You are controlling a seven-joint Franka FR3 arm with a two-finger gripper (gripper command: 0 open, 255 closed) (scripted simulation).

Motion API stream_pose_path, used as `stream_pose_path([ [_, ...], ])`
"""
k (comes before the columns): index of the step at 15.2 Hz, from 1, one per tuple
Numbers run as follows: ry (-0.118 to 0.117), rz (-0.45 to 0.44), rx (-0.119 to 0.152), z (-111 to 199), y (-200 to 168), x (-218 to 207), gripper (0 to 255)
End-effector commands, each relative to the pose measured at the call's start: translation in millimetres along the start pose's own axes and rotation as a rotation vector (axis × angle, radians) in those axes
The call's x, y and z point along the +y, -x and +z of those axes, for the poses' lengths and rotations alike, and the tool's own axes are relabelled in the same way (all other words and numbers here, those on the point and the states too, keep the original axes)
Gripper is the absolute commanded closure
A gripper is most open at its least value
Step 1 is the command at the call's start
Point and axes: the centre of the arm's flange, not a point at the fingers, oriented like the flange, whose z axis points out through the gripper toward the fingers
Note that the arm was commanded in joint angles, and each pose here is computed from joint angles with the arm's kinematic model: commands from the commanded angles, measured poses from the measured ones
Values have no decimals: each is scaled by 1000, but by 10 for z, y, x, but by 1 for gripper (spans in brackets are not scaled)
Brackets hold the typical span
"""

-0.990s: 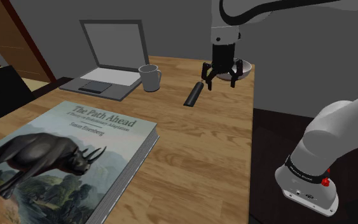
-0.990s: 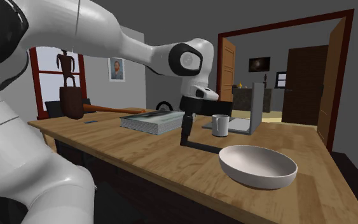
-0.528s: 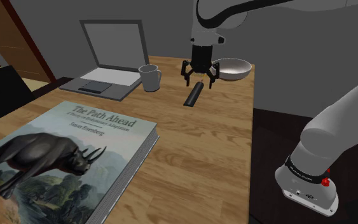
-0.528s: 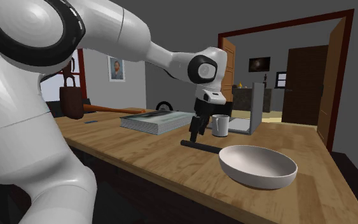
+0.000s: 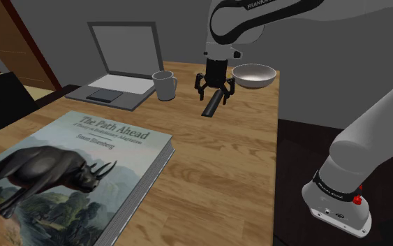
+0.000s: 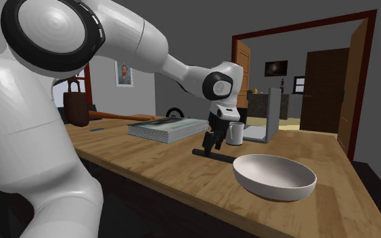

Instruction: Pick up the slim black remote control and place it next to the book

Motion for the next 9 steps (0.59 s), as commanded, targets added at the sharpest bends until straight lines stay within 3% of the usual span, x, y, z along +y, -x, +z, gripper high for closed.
stream_pose_path([
  [1, 0, 1, 0, 84, 1, -1, 0],
  [8, 0, 1, 0, 84, 1, -1, 0],
  [9, 0, 1, 0, 84, 1, -1, 255],
])
